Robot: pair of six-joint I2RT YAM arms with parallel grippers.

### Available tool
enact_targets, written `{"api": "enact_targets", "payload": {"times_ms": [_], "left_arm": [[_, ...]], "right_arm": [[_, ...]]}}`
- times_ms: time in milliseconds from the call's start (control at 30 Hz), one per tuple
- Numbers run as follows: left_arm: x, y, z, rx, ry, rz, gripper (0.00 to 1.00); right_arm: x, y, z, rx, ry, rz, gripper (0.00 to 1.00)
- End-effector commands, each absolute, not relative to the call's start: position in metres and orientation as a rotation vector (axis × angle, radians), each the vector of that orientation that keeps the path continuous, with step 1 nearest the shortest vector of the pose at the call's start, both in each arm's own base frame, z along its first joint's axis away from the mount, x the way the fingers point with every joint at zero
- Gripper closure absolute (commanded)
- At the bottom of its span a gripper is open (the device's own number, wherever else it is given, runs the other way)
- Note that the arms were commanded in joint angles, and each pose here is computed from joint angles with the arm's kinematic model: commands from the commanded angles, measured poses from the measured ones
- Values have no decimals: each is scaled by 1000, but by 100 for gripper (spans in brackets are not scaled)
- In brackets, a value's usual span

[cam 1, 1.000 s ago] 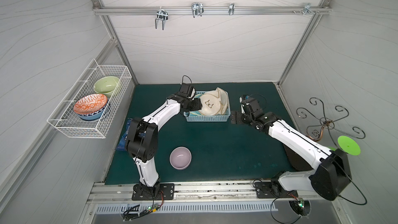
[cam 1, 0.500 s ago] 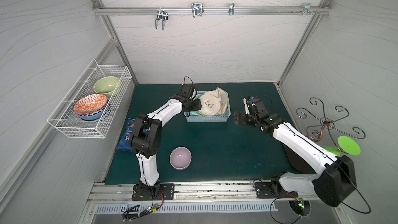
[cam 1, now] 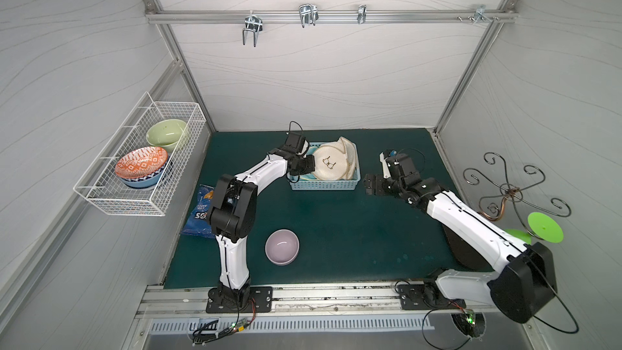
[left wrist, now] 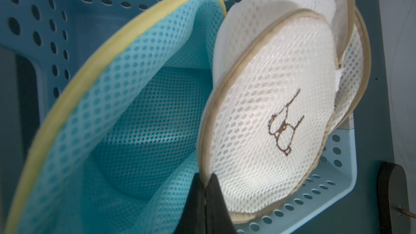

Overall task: Turn the laundry bag inside out
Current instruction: Pick up the laundry bag and place it in the bin.

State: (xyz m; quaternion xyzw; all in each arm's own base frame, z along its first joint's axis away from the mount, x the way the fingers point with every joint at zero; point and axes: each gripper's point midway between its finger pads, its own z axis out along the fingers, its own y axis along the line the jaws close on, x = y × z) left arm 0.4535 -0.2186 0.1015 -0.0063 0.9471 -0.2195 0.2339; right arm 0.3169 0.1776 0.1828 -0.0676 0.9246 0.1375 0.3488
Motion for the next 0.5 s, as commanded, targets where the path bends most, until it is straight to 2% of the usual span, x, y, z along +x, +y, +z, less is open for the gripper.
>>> {"api": "enact_targets", "payload": {"times_ms": [0,167,300,467], "left_arm": [[469,-226,139,-22,2497,-669,100],[469,-208,158,-91,2476,-600,100],[466,-194,175,-161,2461,-620,100],[455,-183,192,-181,2440,-612,100]], "right_arm": [[323,184,190,-166,2375,396,1],[339,185,190,-120,2383,410,6],[365,182,189,-47,2379,486,19],[406,190,176,-61,2419,542,30]]}}
